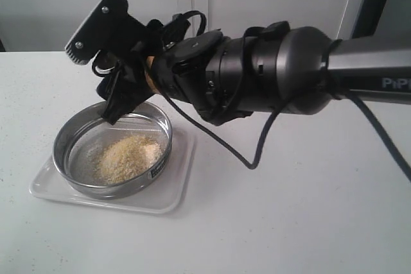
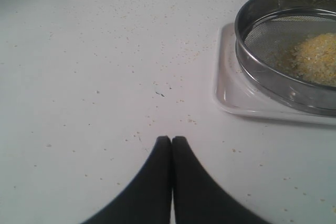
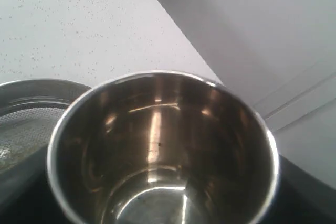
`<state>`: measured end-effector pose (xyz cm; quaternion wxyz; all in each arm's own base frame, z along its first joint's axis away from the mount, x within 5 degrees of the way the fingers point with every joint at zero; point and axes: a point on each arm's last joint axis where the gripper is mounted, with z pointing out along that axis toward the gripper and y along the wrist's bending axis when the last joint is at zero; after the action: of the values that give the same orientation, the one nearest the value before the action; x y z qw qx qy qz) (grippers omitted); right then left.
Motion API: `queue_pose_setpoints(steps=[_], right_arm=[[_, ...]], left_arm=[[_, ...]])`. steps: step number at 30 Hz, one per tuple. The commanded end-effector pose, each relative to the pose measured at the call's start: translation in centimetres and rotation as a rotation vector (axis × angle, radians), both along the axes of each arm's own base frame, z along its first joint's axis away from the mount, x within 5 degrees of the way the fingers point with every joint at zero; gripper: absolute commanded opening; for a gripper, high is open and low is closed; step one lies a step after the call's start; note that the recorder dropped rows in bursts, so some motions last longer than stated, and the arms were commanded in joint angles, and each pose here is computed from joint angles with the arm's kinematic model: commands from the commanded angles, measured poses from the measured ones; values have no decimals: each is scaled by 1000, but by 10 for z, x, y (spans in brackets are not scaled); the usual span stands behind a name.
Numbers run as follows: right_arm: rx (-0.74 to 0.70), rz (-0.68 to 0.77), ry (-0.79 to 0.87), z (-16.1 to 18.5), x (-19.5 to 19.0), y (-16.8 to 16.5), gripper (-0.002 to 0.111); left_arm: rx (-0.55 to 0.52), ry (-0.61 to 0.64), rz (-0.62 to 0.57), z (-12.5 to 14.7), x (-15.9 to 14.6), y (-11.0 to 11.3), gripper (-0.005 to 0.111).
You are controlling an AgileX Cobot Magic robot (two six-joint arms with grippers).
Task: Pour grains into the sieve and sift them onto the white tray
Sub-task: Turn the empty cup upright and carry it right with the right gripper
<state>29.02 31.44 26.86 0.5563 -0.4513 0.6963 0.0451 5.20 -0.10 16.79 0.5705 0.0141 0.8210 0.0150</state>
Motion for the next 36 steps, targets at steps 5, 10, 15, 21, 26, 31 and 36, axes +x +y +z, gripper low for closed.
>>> queue_pose_setpoints(steps=[5,10,15,21,26,31,36], right_arm=[[118,-73,98,10,-10,-32,0],[125,-76,95,17,-23,-47,0],[112,-116,109,12,-28,-70,0],[100,-171,125,7,-30,-100,0],[117,-195,141,7,-31,-116,0],[159,-189,132,19,-41,-125,0],[187,-216,107,28,-53,-144,0]], left_arm=[[-6,4,-6,-1,0,-1,0],[-6,4,-6,-1,0,-1,0],[-6,4,-6,-1,0,-1,0],[-6,4,-6,-1,0,-1,0],[-6,4,-6,-1,0,-1,0],[-6,4,-6,-1,0,-1,0],[-6,4,-6,-1,0,-1,0]])
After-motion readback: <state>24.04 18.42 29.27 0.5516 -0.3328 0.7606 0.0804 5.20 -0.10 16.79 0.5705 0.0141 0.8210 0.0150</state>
